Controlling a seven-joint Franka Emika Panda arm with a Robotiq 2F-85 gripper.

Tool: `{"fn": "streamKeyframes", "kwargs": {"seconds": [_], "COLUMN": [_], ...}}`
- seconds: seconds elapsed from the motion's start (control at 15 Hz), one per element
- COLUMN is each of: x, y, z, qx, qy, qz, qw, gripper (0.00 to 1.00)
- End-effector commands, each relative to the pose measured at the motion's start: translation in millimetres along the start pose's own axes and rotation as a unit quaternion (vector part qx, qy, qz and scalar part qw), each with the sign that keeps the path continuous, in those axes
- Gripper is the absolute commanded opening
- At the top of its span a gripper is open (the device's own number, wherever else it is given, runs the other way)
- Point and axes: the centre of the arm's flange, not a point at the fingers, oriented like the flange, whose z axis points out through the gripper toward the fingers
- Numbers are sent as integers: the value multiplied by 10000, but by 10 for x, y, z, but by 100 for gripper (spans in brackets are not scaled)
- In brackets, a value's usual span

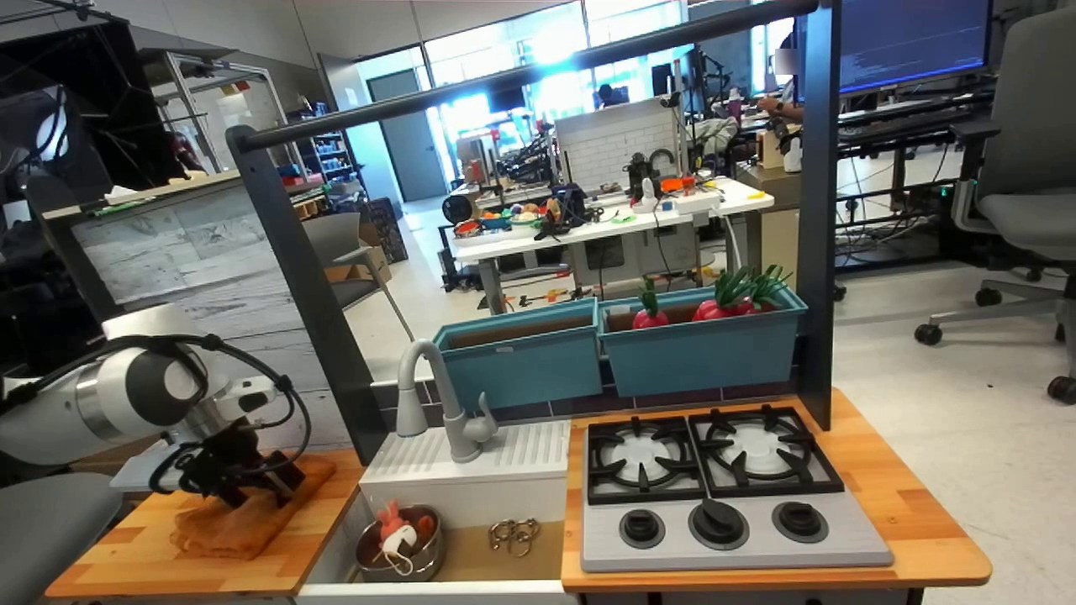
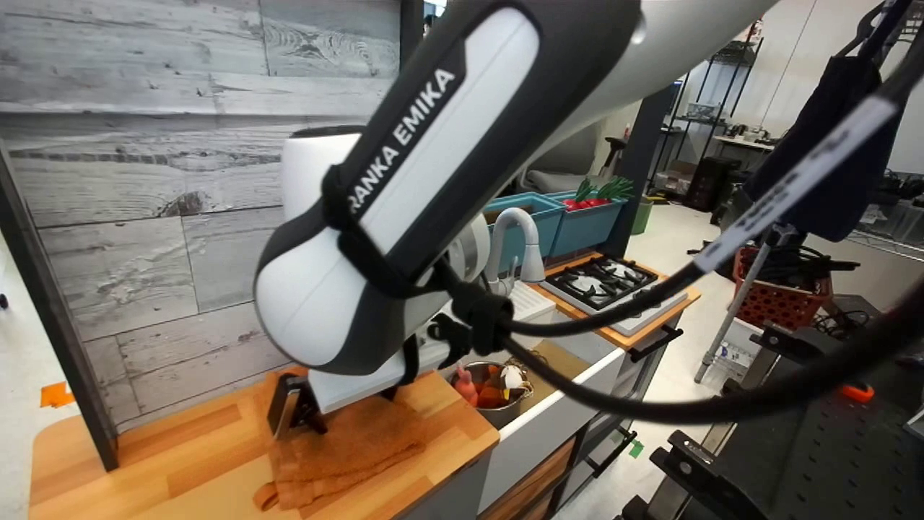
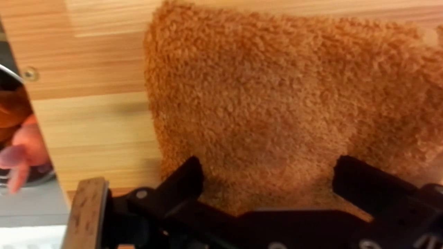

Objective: Wipe the counter with the towel, then pick up the plush toy from the sink and put them on the stove and counter

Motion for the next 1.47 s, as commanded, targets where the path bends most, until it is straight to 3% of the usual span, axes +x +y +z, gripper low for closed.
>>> {"fn": "streamKeyframes", "kwargs": {"seconds": [0.0,0.2,0.47,0.53,0.73,0.87,1.07,1.27,1.4], "x": [-252,-413,-777,-813,-647,-321,113,246,233], "y": [710,843,187,-42,-489,-431,5,519,656], "z": [-8,58,121,112,100,53,-74,-111,-50], "qx": [-28,101,396,410,242,52,-61,-107,-104], "qy": [-135,-337,-627,-539,-287,-80,233,302,215], "qz": [744,837,-87,-352,-626,-351,320,826,919], "qw": [9971,9959,9972,9971,9973,9993,9992,9961,9955], "gripper": [100,100,100,100,100,100,100,100,100]}}
